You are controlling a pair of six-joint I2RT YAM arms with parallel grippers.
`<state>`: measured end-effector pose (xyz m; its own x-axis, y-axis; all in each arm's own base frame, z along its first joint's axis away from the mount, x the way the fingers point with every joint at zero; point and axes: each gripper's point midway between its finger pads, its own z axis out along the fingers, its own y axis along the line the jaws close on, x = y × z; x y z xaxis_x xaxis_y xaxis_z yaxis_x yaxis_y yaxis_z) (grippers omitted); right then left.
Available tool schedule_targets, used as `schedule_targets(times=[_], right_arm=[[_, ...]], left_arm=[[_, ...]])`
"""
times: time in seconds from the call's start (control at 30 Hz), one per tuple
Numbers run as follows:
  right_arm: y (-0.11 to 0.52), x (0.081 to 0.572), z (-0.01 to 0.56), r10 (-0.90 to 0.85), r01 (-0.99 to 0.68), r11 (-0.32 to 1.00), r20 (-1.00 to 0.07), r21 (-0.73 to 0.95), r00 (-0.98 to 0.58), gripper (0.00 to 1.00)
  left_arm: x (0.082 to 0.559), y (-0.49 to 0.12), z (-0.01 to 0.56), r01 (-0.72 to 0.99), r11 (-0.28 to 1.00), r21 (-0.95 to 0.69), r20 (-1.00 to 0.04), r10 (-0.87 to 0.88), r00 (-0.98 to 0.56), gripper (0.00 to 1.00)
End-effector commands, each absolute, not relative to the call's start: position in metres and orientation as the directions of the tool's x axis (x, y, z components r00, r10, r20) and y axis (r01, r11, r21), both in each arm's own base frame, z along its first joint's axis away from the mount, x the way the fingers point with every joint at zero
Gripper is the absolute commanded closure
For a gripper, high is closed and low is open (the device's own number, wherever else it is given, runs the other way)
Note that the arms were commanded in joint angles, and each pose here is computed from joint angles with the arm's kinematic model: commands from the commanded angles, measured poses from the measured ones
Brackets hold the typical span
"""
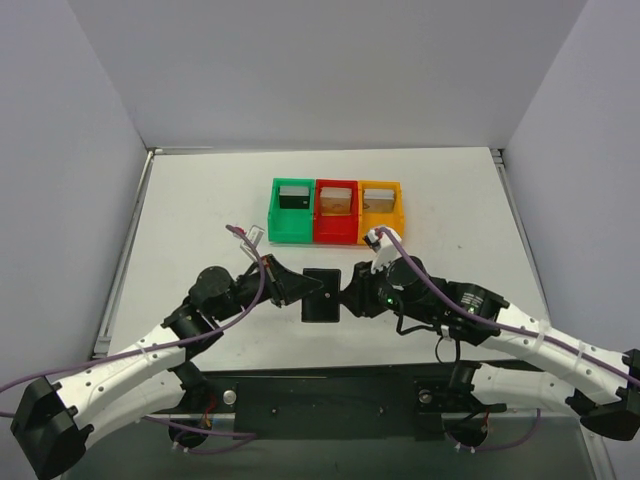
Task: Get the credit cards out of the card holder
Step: Open the card holder at the center of the board.
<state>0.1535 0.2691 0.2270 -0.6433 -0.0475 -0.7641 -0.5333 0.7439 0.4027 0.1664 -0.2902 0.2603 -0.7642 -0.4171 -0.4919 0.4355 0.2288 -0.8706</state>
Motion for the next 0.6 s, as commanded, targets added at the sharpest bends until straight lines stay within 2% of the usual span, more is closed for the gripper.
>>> schedule_targets(times=[0.0,0.27,0.47,0.57], right_arm=[[0.261,0.157,0.236,0.005,-0.521,0.744,-0.783,0.418,-0.622,0.76],[0.258,0.153,0.233,0.032,-0.525,0.725,-0.783,0.446,-0.621,0.75],[0.249,0.150,0.243,0.066,-0.533,0.702,-0.788,0.473,-0.612,0.61],[0.242,0.150,0.255,0.107,-0.530,0.688,-0.792,0.495,-0.601,0.55]], left_arm=[[0.156,-0.290,0.307,0.550,0.077,-0.832,-0.520,-0.457,-0.722,1.00],[0.144,-0.289,0.328,0.591,-0.025,-0.806,-0.516,-0.458,-0.724,1.00],[0.131,-0.296,0.336,0.609,-0.114,-0.785,-0.524,-0.401,-0.751,1.00],[0.123,-0.291,0.346,0.596,-0.223,-0.772,-0.483,-0.404,-0.777,1.00]])
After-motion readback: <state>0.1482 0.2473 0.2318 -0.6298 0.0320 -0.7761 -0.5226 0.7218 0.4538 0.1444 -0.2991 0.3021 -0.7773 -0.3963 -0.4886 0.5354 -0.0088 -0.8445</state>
